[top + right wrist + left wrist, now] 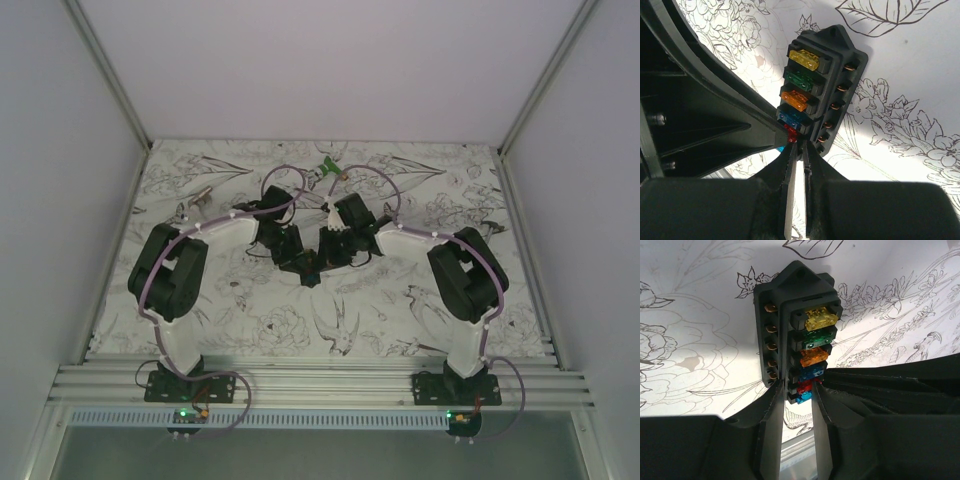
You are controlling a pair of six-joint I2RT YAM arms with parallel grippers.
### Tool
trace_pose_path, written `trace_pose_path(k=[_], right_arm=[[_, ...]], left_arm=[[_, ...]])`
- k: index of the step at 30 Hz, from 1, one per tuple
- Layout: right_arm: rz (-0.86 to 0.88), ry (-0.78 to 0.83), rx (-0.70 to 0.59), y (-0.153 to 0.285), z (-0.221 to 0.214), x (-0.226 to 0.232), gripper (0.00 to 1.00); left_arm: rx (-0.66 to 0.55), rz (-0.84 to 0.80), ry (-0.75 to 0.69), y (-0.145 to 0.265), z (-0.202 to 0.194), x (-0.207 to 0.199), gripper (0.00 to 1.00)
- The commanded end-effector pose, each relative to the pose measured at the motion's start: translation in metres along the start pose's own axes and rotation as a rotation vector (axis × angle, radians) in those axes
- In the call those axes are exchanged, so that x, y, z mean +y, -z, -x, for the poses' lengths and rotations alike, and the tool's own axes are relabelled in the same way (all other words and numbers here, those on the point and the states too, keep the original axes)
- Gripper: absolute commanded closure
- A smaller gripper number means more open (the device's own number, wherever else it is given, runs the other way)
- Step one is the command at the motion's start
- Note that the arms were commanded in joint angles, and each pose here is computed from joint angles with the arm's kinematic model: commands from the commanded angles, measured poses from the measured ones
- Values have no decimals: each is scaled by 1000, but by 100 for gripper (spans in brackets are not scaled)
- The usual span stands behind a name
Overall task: Snap on the fuse box
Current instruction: Install the fuse at the fuse box base, then pick up the fuse box cover from the center of the board.
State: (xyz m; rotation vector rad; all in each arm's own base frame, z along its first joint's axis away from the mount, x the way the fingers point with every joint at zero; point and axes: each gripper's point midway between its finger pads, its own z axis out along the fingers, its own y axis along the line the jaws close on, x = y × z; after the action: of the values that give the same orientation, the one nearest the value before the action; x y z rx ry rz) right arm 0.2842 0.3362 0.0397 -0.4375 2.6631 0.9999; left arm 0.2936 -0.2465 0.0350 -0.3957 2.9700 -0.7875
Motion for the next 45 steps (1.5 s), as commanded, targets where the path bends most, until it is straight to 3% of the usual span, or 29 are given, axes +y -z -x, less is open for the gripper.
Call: trace_pose_path(k=[1, 5, 9, 16, 20, 25, 34, 38, 45], right_arm=[[-29, 46, 43, -33, -22, 2, 87], [-42, 55, 12, -26, -16, 3, 87], [-58, 105, -75, -2, -1, 13, 86], [-100, 189, -222, 49, 17, 26, 74], [-166, 218, -296, 73, 26, 19, 64], [-273, 210, -398, 105, 40, -14, 47], [-545, 165, -570, 164, 55, -95, 22], [-582, 112, -655, 182, 57, -116, 10], [-536, 130, -648, 168, 64, -118, 4]], left_arm=[[119, 390, 27, -43, -50, 95, 93], [145, 418, 29, -49, -55, 102, 95], [75, 346, -15, -32, -41, 76, 92], [-110, 140, -124, 26, -6, 0, 72], [-229, 104, -177, 63, 7, -21, 53], [-350, 218, -159, 105, 25, 5, 34], [-448, 318, -35, 155, 43, 57, 15], [-480, 344, 17, 167, 47, 74, 6], [-443, 326, -91, 152, 81, 57, 1]])
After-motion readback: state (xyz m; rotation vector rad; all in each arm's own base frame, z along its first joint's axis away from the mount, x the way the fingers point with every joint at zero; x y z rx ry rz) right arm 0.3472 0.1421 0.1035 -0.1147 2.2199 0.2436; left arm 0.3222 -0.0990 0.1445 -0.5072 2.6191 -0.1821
